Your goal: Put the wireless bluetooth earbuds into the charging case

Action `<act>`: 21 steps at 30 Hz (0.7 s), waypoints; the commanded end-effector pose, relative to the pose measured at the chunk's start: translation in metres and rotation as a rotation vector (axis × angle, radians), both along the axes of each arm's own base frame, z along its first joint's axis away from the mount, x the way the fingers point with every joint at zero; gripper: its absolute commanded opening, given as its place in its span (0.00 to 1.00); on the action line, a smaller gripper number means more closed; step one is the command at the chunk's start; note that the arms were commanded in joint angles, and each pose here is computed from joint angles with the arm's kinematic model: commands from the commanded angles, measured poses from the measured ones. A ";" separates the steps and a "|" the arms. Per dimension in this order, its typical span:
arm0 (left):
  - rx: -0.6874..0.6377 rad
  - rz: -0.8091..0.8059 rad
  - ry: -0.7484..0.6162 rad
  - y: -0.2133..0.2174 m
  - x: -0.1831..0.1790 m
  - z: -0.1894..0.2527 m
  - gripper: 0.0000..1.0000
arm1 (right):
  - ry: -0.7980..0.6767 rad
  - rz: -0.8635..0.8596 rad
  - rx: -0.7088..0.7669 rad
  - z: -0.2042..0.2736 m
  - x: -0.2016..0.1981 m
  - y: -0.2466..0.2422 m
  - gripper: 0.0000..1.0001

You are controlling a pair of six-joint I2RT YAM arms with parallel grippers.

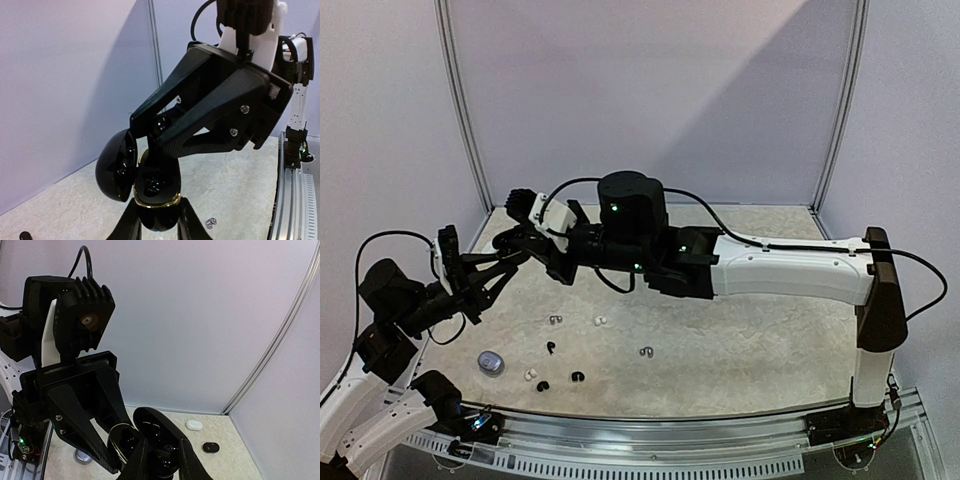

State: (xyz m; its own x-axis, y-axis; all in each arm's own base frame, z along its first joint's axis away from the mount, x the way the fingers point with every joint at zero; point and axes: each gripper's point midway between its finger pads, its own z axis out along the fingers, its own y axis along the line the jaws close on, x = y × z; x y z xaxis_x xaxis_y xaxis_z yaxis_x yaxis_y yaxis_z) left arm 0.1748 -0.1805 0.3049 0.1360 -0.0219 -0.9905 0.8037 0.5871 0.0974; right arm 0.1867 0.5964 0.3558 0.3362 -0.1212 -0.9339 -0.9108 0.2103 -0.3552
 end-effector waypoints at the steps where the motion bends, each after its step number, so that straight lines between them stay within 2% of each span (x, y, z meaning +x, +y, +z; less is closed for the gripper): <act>1: -0.012 -0.019 -0.066 -0.001 -0.008 0.016 0.00 | 0.039 -0.020 -0.088 -0.021 0.007 0.002 0.16; 7: 0.039 -0.007 -0.085 -0.001 -0.005 0.004 0.00 | 0.067 -0.004 -0.134 -0.018 0.001 -0.005 0.07; 21: 0.132 -0.032 -0.086 -0.007 -0.005 -0.025 0.00 | 0.179 0.019 -0.212 -0.002 -0.010 -0.017 0.00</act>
